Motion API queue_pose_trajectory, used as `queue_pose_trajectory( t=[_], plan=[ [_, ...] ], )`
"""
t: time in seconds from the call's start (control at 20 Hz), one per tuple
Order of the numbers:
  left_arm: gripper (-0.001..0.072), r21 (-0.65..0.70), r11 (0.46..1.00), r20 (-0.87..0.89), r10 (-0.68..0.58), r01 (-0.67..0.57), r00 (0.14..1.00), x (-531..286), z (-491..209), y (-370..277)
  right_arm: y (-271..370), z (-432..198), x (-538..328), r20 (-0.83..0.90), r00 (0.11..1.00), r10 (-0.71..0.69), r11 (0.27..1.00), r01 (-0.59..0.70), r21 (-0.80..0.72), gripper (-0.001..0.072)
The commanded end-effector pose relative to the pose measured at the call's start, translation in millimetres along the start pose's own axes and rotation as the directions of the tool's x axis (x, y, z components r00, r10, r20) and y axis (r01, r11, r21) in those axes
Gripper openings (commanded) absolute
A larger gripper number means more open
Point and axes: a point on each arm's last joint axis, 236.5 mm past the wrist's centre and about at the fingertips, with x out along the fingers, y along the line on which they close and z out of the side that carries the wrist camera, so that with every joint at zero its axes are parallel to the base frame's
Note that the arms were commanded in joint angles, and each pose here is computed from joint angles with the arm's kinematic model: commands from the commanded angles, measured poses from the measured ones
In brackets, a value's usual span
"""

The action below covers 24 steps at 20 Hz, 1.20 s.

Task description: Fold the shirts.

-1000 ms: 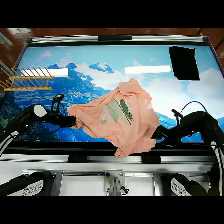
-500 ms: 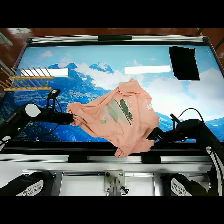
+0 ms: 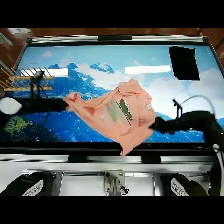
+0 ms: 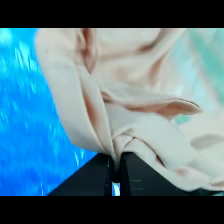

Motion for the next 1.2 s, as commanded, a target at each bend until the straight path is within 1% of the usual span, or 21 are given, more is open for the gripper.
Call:
queue_pose_trajectory(
  t=[0.0,0.05,0.1,0.15,0.2,0.25,0.3,0.35,0.4,0.5,0.6,0.7,0.8,0.85,0.9,0.95,1.0,1.05,1.15],
  plan=[
    [0.004,0.167,0.986,0.387,-0.049,-0.018,0.921,-123,119,-51,124,62,-120,0.348,0.926,0.148,0.909,0.012,-0.416,0.006],
    [0.0041,0.213,0.976,0.541,-0.08,-0.044,0.837,-187,157,-75,168,77,-177,0.504,0.84,0.2,0.857,0.099,-0.505,0.006],
    [0.0041,0.244,0.967,0.664,-0.11,-0.075,0.739,-249,183,-95,217,84,-248,0.664,0.694,0.28,0.802,0.212,-0.559,0.006],
    [0.004,0.269,0.956,0.76,-0.136,-0.116,0.635,-310,198,-114,261,79,-314,0.767,0.526,0.367,0.76,0.306,-0.573,0.006],
    [0.0041,0.287,0.948,0.812,-0.163,-0.14,0.561,-355,201,-129,301,60,-379,0.818,0.346,0.46,0.728,0.382,-0.57,0.006],
    [0.0041,0.3,0.942,0.846,-0.189,-0.152,0.499,-393,198,-143,329,36,-425,0.823,0.216,0.526,0.705,0.431,-0.564,0.006],
    [0.0041,0.301,0.942,0.868,-0.207,-0.146,0.452,-420,193,-152,351,11,-456,0.805,0.134,0.578,0.68,0.467,-0.565,0.006],
    [0.0041,0.305,0.941,0.881,-0.22,-0.148,0.419,-440,186,-159,366,-10,-472,0.785,0.102,0.611,0.657,0.487,-0.575,0.006],
    [0.0041,0.308,0.939,0.889,-0.226,-0.155,0.399,-452,178,-162,376,-25,-479,0.769,0.098,0.631,0.641,0.492,-0.589,0.006],
    [0.0041,0.31,0.932,0.889,-0.214,-0.187,0.405,-462,163,-162,383,-41,-477,0.754,0.129,0.644,0.625,0.479,-0.616,0.006],
    [0.0041,0.283,0.939,0.873,-0.166,-0.197,0.459,-455,151,-152,377,-40,-462,0.763,0.196,0.616,0.627,0.464,-0.626,0.006],
    [0.0041,0.218,0.949,0.806,-0.042,-0.229,0.591,-423,135,-123,360,-31,-448,0.798,0.257,0.544,0.652,0.47,-0.596,0.006],
    [0.004,0.128,0.955,0.655,0.122,-0.268,0.746,-373,108,-80,330,-9,-429,0.846,0.332,0.418,0.709,0.463,-0.532,0.006],
    [0.0041,0.105,0.954,0.571,0.174,-0.281,0.803,-348,93,-64,310,3,-411,0.85,0.407,0.334,0.737,0.45,-0.504,0.006],
    [0.0041,0.097,0.955,0.471,0.204,-0.28,0.858,-317,76,-51,289,14,-387,0.827,0.502,0.252,0.758,0.429,-0.491,0.006],
    [0.0041,0.081,0.959,0.381,0.222,-0.272,0.897,-288,61,-40,268,26,-358,0.778,0.604,0.175,0.787,0.39,-0.479,0.006],
    [0.0041,0.042,0.965,0.291,0.236,-0.259,0.927,-256,45,-28,251,40,-332,0.718,0.685,0.126,0.823,0.332,-0.461,0.006],
    [0.0041,0.014,0.966,0.207,0.249,-0.257,0.946,-225,29,-16,236,55,-304,0.651,0.753,0.103,0.858,0.264,-0.44,0.006],
    [0.0041,-0.024,0.965,0.039,0.261,-0.26,0.965,-163,-10,7,202,92,-249,0.538,0.839,0.082,0.912,0.155,-0.38,0.006]
  ],
)
